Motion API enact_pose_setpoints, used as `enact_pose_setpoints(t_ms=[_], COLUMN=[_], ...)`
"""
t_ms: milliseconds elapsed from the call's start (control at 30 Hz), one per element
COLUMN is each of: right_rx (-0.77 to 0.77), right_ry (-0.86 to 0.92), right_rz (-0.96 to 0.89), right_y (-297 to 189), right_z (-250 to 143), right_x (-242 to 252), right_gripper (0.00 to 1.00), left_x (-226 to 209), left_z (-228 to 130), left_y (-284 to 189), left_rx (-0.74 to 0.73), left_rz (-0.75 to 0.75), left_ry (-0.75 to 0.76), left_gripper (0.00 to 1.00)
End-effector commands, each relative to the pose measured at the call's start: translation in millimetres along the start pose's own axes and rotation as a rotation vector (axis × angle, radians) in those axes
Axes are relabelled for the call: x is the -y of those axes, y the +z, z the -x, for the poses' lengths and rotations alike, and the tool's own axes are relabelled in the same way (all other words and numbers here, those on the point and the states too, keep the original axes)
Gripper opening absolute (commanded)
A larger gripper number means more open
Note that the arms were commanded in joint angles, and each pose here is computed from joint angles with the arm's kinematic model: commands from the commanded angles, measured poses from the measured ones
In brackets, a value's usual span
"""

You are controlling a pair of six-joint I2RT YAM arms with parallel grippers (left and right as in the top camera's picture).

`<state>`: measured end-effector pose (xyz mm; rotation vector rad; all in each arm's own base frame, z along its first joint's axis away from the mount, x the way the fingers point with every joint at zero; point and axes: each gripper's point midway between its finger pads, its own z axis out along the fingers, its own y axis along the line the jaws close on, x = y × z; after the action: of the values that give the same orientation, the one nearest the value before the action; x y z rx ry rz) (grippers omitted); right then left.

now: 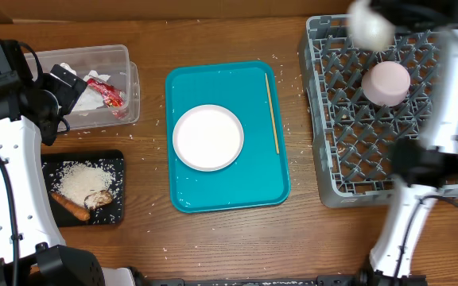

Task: Sort waste into correct bins and load items into the dishwasher
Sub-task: 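Carry the cup right and set it upside down in the rack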

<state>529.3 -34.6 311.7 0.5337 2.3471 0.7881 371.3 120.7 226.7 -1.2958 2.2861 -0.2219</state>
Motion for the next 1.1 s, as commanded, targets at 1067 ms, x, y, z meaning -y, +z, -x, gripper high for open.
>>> enact_pose_setpoints(t_ms=[1067], right_rx=[0.067], right_ry=[0.294], right_rz=[0.492], right_y=[21.7], right_z=[66.5], right_x=[168.8], right_gripper=[0.13], left_x=[4.4], left_z=[5.7], left_y=[-9.6], left_rx=[0.029], left_rz=[-0.016], left_ry=[-0.003], left_gripper=[1.0])
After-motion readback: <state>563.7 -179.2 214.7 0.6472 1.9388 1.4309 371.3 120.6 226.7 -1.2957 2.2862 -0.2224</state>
